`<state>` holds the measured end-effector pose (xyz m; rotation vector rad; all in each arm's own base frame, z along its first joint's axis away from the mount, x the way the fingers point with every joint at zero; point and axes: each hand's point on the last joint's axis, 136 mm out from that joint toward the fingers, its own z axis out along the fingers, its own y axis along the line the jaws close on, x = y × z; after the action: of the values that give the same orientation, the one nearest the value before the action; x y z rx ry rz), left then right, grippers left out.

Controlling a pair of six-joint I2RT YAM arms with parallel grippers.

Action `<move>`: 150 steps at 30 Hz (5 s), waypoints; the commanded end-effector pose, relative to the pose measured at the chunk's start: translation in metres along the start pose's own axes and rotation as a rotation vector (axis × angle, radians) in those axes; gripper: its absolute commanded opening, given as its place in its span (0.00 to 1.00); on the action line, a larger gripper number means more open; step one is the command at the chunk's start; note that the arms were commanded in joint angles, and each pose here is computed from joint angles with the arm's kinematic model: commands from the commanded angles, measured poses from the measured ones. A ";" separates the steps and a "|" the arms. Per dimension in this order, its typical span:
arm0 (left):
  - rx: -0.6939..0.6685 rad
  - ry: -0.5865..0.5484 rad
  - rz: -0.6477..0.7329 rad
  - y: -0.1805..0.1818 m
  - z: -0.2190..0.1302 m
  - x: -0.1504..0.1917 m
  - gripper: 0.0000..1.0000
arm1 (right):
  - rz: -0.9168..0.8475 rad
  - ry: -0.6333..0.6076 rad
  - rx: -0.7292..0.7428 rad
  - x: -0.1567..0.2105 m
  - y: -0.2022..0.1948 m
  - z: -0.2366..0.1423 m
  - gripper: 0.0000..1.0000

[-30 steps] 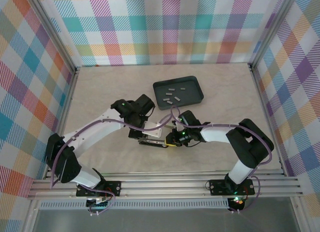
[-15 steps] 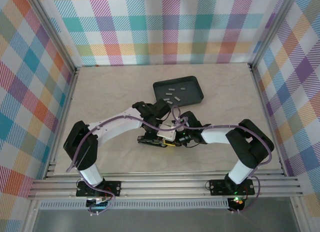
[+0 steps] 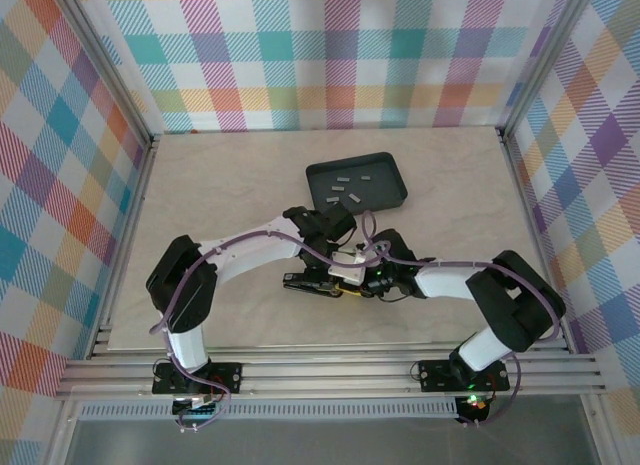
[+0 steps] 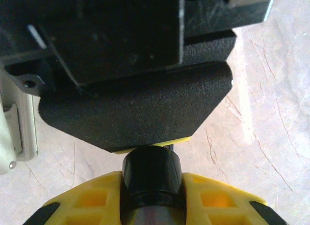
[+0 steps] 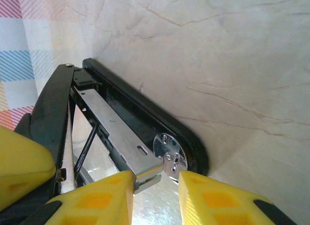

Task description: Load the staples into the stapler

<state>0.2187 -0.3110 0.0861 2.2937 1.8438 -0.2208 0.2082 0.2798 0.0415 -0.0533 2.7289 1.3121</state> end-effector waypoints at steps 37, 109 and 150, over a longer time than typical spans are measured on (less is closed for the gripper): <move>0.071 -0.096 -0.109 0.007 0.022 -0.032 0.23 | 0.058 -0.119 0.087 0.012 -0.017 -0.073 0.33; -0.608 -0.579 -1.246 0.077 -0.088 0.088 1.00 | -0.069 -0.061 0.198 -0.021 0.007 -0.050 0.49; -1.284 -0.575 -1.594 0.102 -0.073 0.344 1.00 | -0.608 -1.024 0.722 -0.188 -0.123 -0.213 0.99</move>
<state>0.3824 0.0159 0.0640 -0.2278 2.0267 0.1638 0.3762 0.0323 0.0863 -0.0672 1.9893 0.0362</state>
